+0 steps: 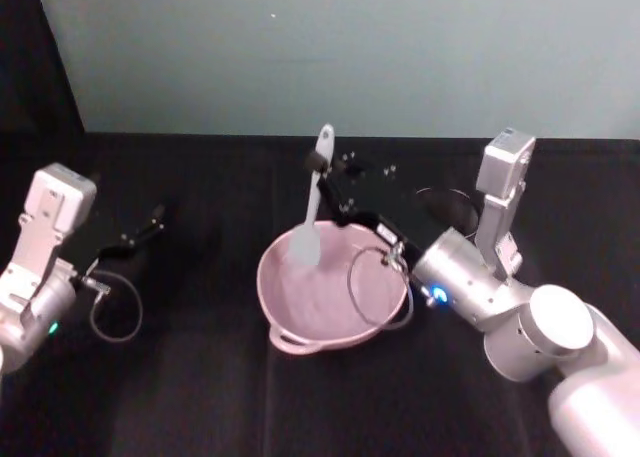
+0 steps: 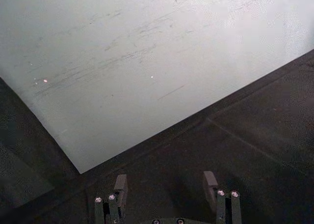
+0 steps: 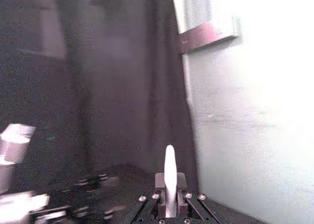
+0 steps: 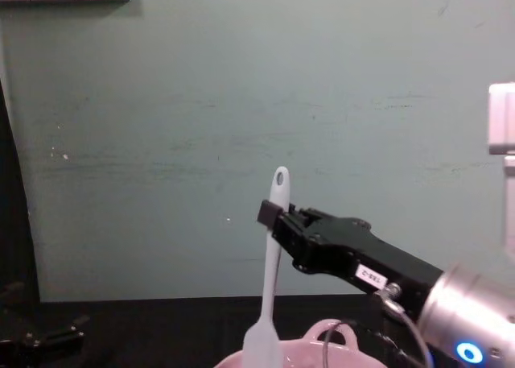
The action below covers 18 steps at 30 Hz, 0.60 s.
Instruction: Use the one hand to pick up the spoon and stir the clear water in the bowl.
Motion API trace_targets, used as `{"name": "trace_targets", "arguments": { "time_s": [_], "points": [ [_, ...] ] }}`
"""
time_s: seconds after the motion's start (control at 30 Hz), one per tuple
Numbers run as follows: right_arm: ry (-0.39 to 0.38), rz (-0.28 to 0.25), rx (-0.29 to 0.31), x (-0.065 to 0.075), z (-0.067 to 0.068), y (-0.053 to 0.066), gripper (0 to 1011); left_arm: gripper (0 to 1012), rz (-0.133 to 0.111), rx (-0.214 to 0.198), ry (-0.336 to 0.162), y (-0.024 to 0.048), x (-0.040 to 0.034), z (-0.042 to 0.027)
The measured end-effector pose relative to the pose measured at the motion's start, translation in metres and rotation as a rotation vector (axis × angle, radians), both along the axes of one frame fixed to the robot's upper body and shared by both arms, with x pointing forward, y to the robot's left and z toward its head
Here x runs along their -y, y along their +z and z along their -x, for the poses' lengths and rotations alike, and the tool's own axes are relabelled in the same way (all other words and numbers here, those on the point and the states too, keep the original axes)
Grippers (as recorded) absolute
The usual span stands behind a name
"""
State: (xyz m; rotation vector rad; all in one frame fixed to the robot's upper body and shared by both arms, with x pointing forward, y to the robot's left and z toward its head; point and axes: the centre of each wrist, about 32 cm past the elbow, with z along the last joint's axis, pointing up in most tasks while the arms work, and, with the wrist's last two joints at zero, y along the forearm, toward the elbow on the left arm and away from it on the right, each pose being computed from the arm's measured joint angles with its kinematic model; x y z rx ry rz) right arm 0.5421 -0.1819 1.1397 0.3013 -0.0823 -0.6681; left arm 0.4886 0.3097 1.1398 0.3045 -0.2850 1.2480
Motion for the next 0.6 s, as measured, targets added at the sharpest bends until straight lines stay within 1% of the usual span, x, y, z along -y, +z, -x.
{"name": "trace_targets", "arguments": {
  "time_s": [0.03,0.07,0.13,0.2,0.27,0.3,0.33,0.37,0.43,0.47,0.6],
  "points": [
    [-0.017,0.0,0.01,-0.001,-0.003,-0.002,136,1011,0.0,0.0,0.0,0.0,0.0,0.0],
    [-0.05,0.004,0.031,-0.003,-0.008,-0.004,137,1011,0.0,0.0,0.0,0.0,0.0,0.0],
    [-0.084,0.015,0.057,-0.003,-0.012,-0.007,136,1011,0.0,0.0,0.0,0.0,0.0,0.0],
    [-0.133,0.036,0.1,-0.001,-0.018,-0.01,136,1011,0.0,0.0,0.0,0.0,0.0,0.0],
    [-0.157,0.046,0.122,0.001,-0.02,-0.01,136,1011,0.0,0.0,0.0,0.0,0.0,0.0],
    [-0.176,0.055,0.135,0.005,-0.021,-0.01,136,1011,0.0,0.0,0.0,0.0,0.0,0.0],
    [-0.184,0.059,0.14,0.008,-0.021,-0.01,136,1011,0.0,0.0,0.0,0.0,0.0,0.0],
    [-0.194,0.064,0.146,0.014,-0.02,-0.009,136,1011,0.0,0.0,0.0,0.0,0.0,0.0],
    [-0.199,0.066,0.151,0.019,-0.018,-0.007,137,1011,0.0,0.0,0.0,0.0,0.0,0.0],
    [-0.202,0.068,0.15,0.025,-0.014,-0.005,137,1011,0.0,0.0,0.0,0.0,0.0,0.0],
    [-0.19,0.068,0.141,0.037,-0.005,-0.001,136,1011,0.0,0.0,0.0,0.0,0.0,0.0]
  ]
}}
